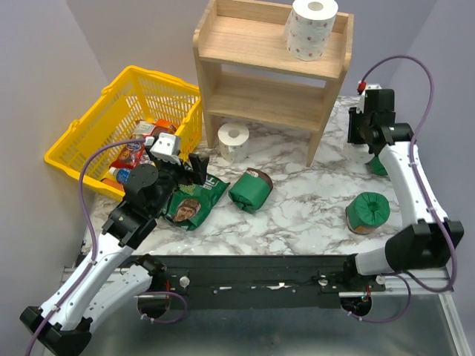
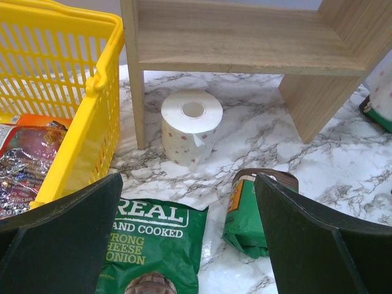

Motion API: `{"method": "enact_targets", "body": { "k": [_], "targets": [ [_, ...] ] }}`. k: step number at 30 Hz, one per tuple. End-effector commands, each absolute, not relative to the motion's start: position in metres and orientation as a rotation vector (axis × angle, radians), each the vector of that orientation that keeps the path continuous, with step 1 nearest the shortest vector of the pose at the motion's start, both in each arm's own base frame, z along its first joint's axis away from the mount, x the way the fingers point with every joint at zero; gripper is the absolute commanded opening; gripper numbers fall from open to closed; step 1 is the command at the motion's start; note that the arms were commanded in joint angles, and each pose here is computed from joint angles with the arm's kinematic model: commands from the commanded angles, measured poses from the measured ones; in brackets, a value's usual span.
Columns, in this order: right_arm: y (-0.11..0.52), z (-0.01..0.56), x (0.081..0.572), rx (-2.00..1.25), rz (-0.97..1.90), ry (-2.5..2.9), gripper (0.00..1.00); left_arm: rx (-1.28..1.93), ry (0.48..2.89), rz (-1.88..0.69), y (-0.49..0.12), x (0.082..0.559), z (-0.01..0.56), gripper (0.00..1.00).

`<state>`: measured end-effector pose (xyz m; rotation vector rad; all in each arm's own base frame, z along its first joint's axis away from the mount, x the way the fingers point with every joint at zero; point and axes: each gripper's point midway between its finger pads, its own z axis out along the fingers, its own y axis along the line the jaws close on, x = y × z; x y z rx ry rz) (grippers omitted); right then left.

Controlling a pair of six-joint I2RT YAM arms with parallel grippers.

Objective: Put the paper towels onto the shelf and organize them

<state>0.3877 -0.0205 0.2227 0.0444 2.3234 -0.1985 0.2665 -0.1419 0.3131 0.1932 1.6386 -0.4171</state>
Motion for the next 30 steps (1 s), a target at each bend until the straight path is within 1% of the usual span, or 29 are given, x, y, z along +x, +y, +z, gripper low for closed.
{"method": "enact_targets", "body": {
  "k": [1, 3, 4, 6, 7, 9, 10, 11, 12, 13, 14, 19, 20, 21, 22, 23, 24, 25, 26, 30],
  "targets": [
    [-0.009, 0.334, 0.351, -0.059, -0.264, 2.117, 0.35, 0.205, 1.622, -0.446, -0.146, 0.263, 0.322, 0.99],
    [0.002, 0.355, 0.329, -0.123, -0.213, 2.115, 0.36, 0.208, 1.62, -0.446, -0.147, 0.264, 0.321, 0.99],
    [0.017, 0.388, 0.319, -0.187, -0.146, 2.044, 0.37, 0.208, 1.62, -0.446, -0.147, 0.264, 0.322, 0.99],
    [0.026, 0.403, 0.298, -0.254, -0.111, 2.043, 0.37, 0.209, 1.626, -0.447, -0.147, 0.265, 0.321, 0.99],
    [0.037, 0.433, 0.288, -0.288, -0.07, 1.968, 0.36, 0.211, 1.627, -0.445, -0.147, 0.264, 0.32, 0.99],
    [0.051, 0.451, 0.276, -0.354, -0.007, 1.925, 0.36, 0.211, 1.627, -0.443, -0.147, 0.265, 0.32, 0.99],
    [0.076, 0.462, 0.268, -0.474, 0.091, 1.867, 0.36, 0.207, 1.626, -0.44, -0.146, 0.265, 0.32, 0.99],
    [0.089, 0.479, 0.264, -0.527, 0.144, 1.785, 0.36, 0.207, 1.625, -0.437, -0.146, 0.265, 0.32, 0.99],
    [0.103, 0.485, 0.26, -0.594, 0.202, 1.743, 0.35, 0.209, 1.624, -0.438, -0.146, 0.265, 0.32, 0.99],
    [0.131, 0.489, 0.248, -0.743, 0.312, 1.67, 0.35, 0.212, 1.622, -0.442, -0.147, 0.265, 0.32, 0.99],
    [0.14, 0.502, 0.241, -0.786, 0.341, 1.611, 0.35, 0.214, 1.622, -0.442, -0.147, 0.265, 0.32, 0.99],
    [0.175, 0.524, 0.24, -0.982, 0.341, 1.426, 0.37, 0.221, 1.636, -0.433, -0.148, 0.267, 0.316, 0.99],
    [0.181, 0.538, 0.244, -0.988, 0.328, 1.34, 0.38, 0.222, 1.637, -0.434, -0.149, 0.268, 0.316, 0.99],
    [0.19, 0.529, 0.25, -1.029, 0.333, 1.32, 0.38, 0.224, 1.64, -0.434, -0.149, 0.268, 0.315, 0.99],
    [0.197, 0.537, 0.241, -1.083, 0.345, 1.221, 0.38, 0.224, 1.637, -0.435, -0.149, 0.267, 0.316, 0.99],
    [0.205, 0.553, 0.244, -1.075, 0.337, 1.118, 0.38, 0.226, 1.64, -0.433, -0.149, 0.268, 0.315, 0.99],
    [0.21, 0.558, 0.243, -1.087, 0.336, 1.062, 0.38, 0.226, 1.641, -0.427, -0.149, 0.268, 0.314, 0.99],
    [0.219, 0.551, 0.247, -1.114, 0.354, 1.033, 0.38, 0.223, 1.639, -0.425, -0.148, 0.269, 0.315, 0.99],
    [0.223, 0.568, 0.25, -1.087, 0.339, 0.955, 0.38, 0.226, 1.643, -0.423, -0.148, 0.269, 0.314, 0.99],
    [0.239, 0.587, 0.268, -1.087, 0.301, 0.863, 0.36, 0.223, 1.641, -0.421, -0.147, 0.269, 0.315, 0.99]
  ]
}}
